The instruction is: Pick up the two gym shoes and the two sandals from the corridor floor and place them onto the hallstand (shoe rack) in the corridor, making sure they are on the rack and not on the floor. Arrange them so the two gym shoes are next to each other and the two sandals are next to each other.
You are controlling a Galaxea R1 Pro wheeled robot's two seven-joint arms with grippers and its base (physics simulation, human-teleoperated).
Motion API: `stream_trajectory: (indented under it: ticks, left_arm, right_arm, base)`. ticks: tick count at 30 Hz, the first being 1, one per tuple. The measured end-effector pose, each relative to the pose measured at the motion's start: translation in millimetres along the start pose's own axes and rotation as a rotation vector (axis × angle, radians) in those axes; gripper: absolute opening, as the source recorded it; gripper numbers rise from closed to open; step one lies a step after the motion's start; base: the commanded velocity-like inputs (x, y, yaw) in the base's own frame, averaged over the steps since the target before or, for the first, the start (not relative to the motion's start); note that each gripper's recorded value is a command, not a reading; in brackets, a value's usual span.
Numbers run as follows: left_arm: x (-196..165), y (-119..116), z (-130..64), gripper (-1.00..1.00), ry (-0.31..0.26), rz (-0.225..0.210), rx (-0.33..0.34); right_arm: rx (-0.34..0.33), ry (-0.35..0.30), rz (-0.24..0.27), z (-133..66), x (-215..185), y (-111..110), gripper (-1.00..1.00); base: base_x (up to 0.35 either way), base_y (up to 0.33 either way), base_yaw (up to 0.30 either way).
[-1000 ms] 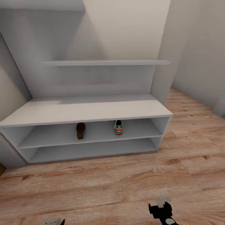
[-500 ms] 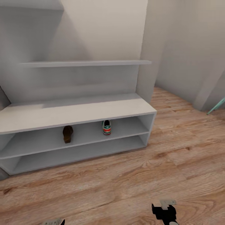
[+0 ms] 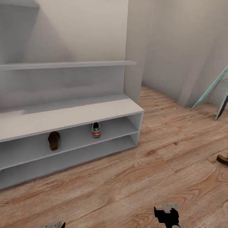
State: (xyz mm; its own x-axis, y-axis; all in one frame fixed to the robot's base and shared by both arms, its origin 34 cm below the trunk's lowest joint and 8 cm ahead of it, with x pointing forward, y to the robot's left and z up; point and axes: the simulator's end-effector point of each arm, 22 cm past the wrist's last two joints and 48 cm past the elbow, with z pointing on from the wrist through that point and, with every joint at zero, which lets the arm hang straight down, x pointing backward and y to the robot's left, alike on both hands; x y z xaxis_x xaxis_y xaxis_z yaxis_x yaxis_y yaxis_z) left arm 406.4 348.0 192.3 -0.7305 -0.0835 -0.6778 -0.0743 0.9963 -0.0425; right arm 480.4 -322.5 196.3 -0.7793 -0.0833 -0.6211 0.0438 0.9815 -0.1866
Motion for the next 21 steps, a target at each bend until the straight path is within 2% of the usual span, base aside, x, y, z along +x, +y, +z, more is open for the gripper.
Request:
stream_trajectory:
  ticks: [21]
  left_arm:
    - [0.3,0.9,-0.1,1.00,0.001,-0.004,-0.004]
  right_arm:
    - [0.002,-0.002,0.003,0.0,-0.3,-0.6,1.00]
  base:
    - [0.000,0.000,-0.268]
